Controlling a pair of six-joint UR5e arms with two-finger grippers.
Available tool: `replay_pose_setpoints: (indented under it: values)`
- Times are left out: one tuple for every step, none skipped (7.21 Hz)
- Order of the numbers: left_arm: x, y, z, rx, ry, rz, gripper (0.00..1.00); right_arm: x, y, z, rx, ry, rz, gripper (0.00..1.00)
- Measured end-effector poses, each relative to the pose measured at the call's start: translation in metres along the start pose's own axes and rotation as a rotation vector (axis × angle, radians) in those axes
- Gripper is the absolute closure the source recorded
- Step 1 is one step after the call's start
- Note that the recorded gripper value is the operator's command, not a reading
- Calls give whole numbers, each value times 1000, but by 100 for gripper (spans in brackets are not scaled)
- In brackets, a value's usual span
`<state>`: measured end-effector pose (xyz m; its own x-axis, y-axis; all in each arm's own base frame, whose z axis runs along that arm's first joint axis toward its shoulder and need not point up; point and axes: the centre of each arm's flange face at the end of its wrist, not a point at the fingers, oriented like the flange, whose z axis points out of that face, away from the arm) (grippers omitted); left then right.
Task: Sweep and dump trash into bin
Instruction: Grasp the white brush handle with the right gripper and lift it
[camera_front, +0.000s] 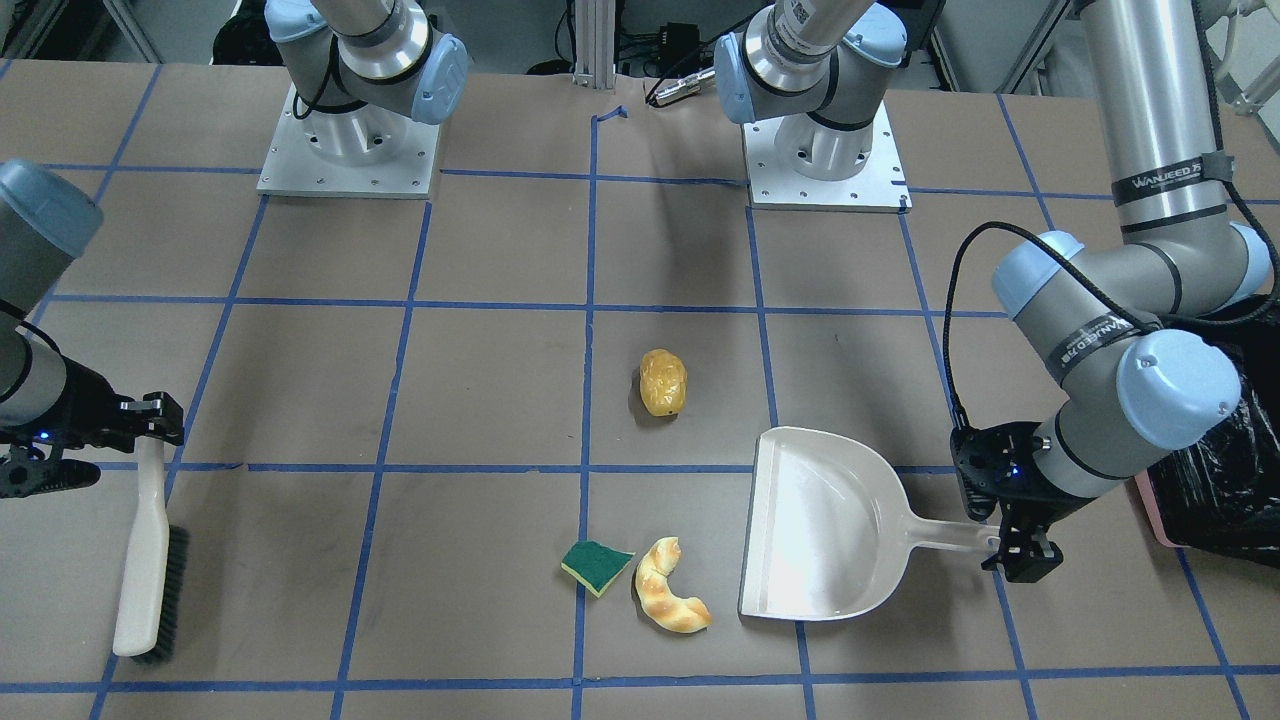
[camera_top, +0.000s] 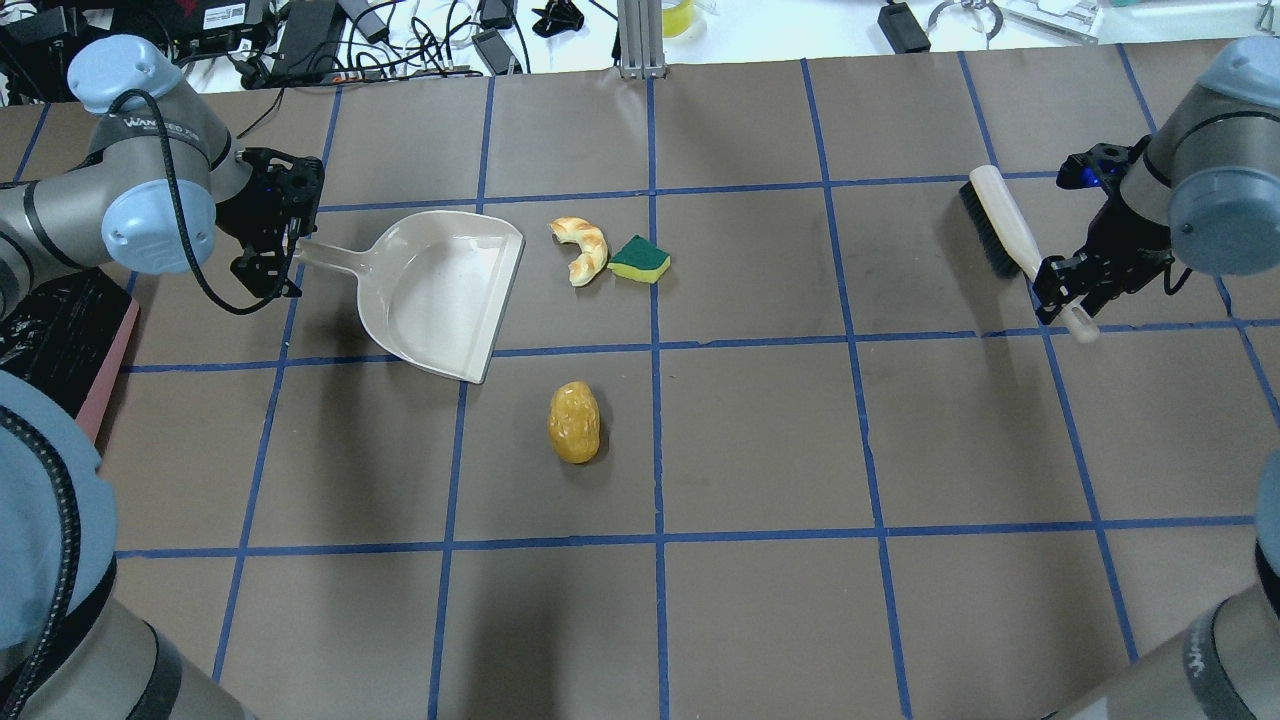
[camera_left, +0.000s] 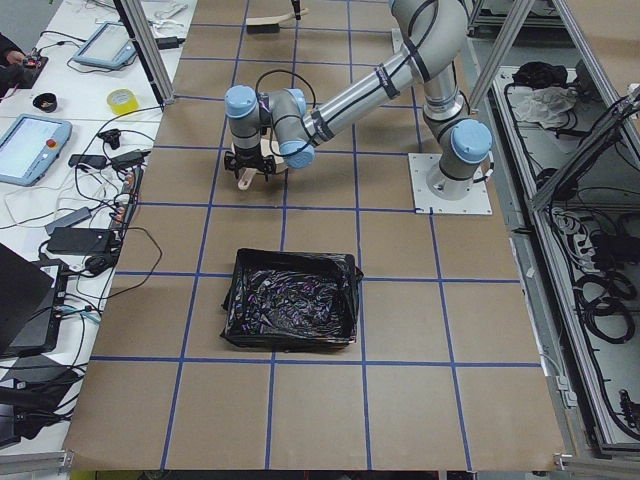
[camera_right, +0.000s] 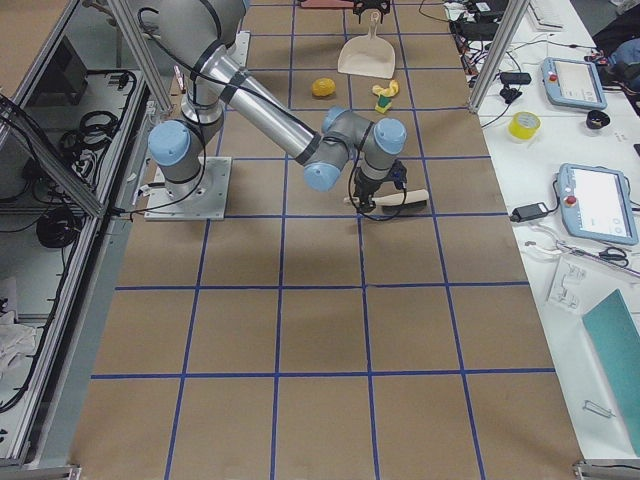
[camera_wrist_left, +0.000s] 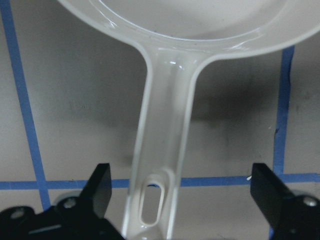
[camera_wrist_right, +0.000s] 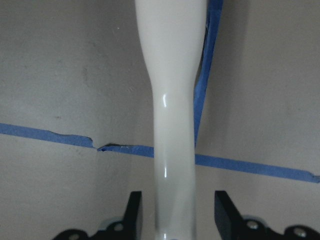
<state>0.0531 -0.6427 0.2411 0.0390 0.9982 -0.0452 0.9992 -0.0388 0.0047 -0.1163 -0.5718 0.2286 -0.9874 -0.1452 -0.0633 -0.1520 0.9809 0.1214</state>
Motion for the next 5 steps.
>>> replay_pose_setpoints:
  values:
    - [0,0,2,3,2,0,25,0,0,-1,0,-1,16,100]
    - [-1,0,2,3,1,0,41,0,0,-1,-2,-3,39,100]
    - [-2,1,1,0,-2,1,52,0,0,-3,-2,-2,52,100]
    - [-3,1,0,-5,-4,2,72,0,-1,-5,2,1,59,100]
    - [-4,2,-1,-8,-6,2,78,-2,-2,-11,12,6,74,100]
